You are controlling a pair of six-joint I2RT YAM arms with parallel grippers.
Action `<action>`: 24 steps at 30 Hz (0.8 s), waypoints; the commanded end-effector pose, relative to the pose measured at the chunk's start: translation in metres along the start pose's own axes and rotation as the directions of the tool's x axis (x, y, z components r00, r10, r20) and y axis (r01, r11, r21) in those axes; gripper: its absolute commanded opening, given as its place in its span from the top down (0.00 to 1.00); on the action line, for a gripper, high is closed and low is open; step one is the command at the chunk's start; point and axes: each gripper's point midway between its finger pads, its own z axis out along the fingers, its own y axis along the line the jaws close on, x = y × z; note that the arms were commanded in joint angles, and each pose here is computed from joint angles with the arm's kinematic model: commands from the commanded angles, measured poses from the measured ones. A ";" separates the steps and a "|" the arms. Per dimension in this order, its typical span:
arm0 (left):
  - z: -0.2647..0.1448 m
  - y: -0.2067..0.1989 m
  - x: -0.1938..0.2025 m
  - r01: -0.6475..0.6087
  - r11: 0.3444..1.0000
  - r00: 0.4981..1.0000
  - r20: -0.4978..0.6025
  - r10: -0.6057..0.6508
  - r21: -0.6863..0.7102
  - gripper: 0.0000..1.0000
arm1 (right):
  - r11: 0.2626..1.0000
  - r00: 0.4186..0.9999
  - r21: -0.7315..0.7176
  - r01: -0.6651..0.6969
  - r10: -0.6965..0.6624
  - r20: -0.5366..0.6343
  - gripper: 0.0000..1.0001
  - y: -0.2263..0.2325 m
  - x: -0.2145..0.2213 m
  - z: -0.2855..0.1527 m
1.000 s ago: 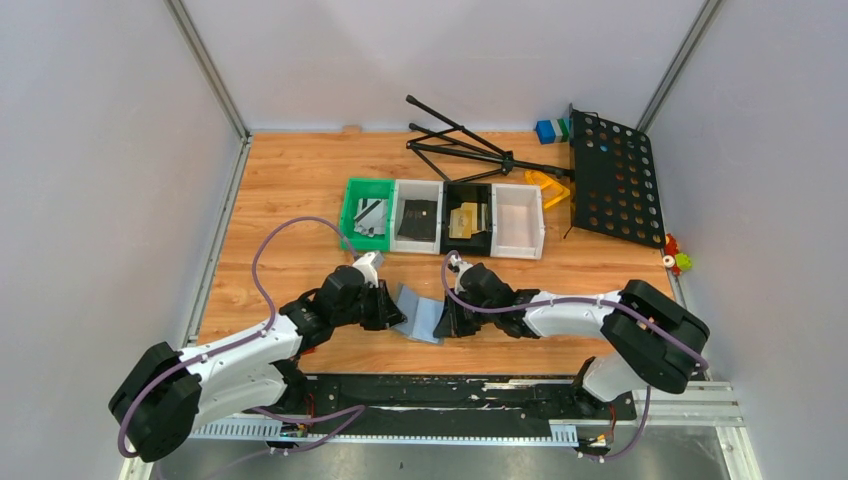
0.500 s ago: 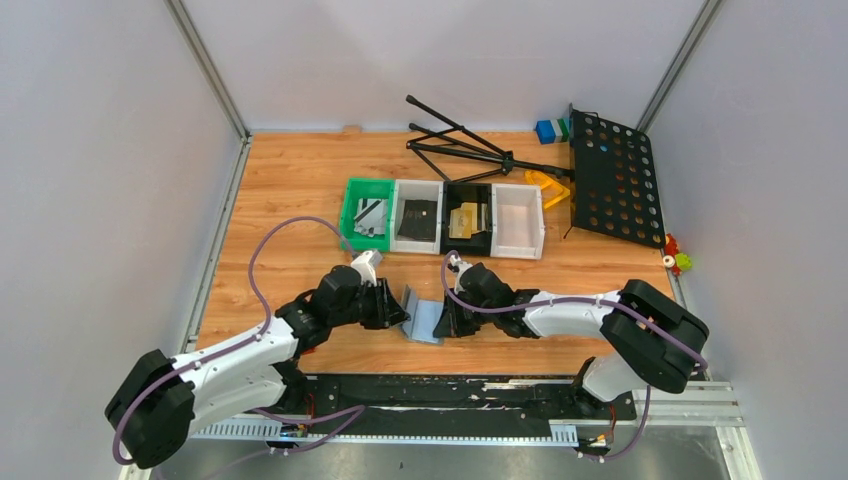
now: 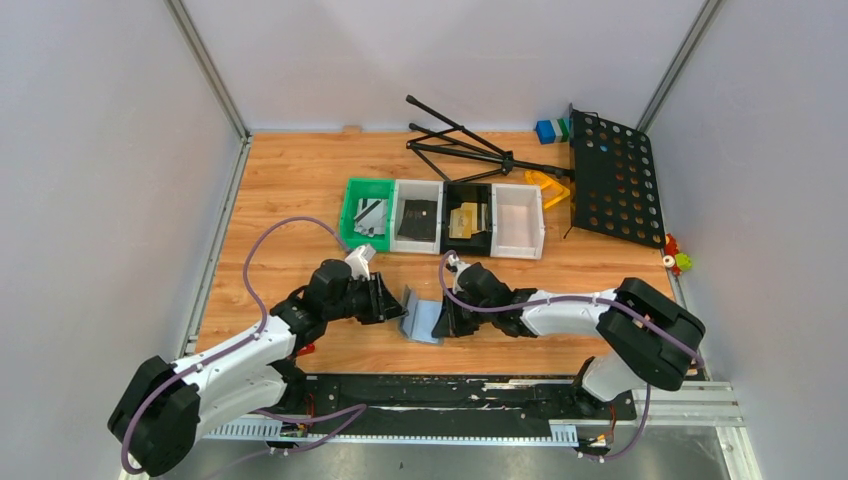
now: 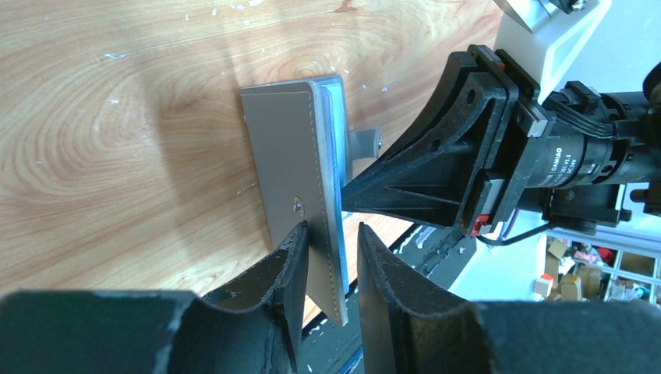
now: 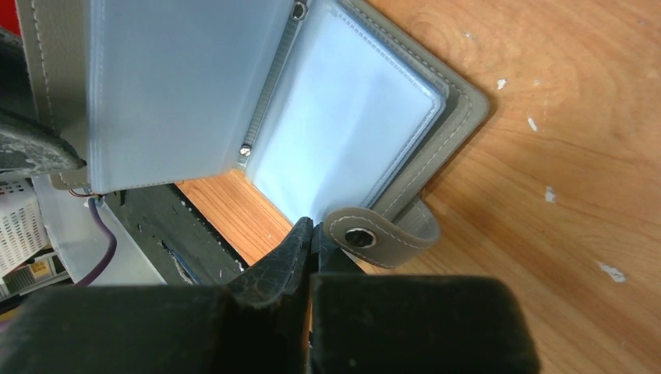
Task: Take the credit cards out of the card holder
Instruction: Close the credit card at the center of the board.
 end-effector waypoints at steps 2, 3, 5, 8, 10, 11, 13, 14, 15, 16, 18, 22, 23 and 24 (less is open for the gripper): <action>-0.002 -0.011 -0.003 -0.005 0.998 1.000 0.003 0.005 0.067 0.66 | 0.999 1.000 -0.042 0.021 -0.020 0.024 1.00 0.018 -0.011 0.004; -0.002 -0.010 -0.003 -0.004 0.998 1.000 0.002 0.004 0.069 0.66 | 0.999 1.000 -0.042 0.021 -0.020 0.022 1.00 0.018 -0.011 0.005; -0.003 -0.010 -0.003 -0.002 0.997 1.000 0.001 0.001 0.076 0.65 | 0.999 1.000 -0.042 0.022 -0.021 0.021 1.00 0.018 -0.011 0.005; -0.004 -0.013 -0.004 -0.007 0.996 1.000 0.001 0.007 0.092 0.62 | 0.999 1.000 -0.042 0.023 -0.022 0.019 1.00 0.019 -0.011 0.006; -0.005 -0.015 -0.004 -0.011 0.995 1.000 0.000 0.011 0.103 0.60 | 0.999 1.000 -0.044 0.024 -0.023 0.020 1.00 0.020 -0.012 0.006; -0.005 -0.016 -0.004 -0.011 0.994 1.000 0.000 0.011 0.105 0.60 | 0.999 1.000 -0.044 0.024 -0.024 0.020 1.00 0.020 -0.011 0.006; -0.005 -0.016 -0.004 -0.010 0.994 1.000 -0.002 0.010 0.109 0.61 | 0.999 1.000 -0.044 0.025 -0.024 0.019 1.00 0.020 -0.011 0.006; -0.005 -0.017 -0.003 -0.011 0.993 1.000 -0.003 0.011 0.114 0.61 | 0.999 1.000 -0.044 0.024 -0.023 0.019 1.00 0.020 -0.011 0.006; -0.005 -0.019 -0.004 -0.009 0.992 1.000 0.000 0.009 0.125 0.62 | 0.999 1.000 -0.044 0.024 -0.023 0.018 1.00 0.020 -0.011 0.007; -0.004 -0.019 -0.004 -0.007 0.991 1.000 0.000 0.007 0.133 0.62 | 0.999 1.000 -0.045 0.024 -0.024 0.017 1.00 0.020 -0.011 0.007; -0.004 -0.020 -0.004 -0.002 0.990 1.000 -0.001 0.002 0.140 0.64 | 0.999 1.000 -0.047 0.025 -0.024 0.015 1.00 0.021 -0.011 0.007; -0.002 -0.021 -0.003 0.004 0.989 1.000 -0.011 -0.003 0.150 0.71 | 0.998 1.000 -0.050 0.028 -0.028 0.015 1.00 0.022 -0.011 0.007; -0.002 -0.021 -0.002 0.007 0.988 1.000 -0.013 -0.005 0.151 0.72 | 0.998 0.999 -0.051 0.029 -0.028 0.015 1.00 0.023 -0.011 0.006; -0.001 -0.020 -0.002 0.009 0.989 1.000 -0.016 -0.007 0.149 0.72 | 0.998 0.999 -0.053 0.029 -0.029 0.017 1.00 0.024 -0.012 0.006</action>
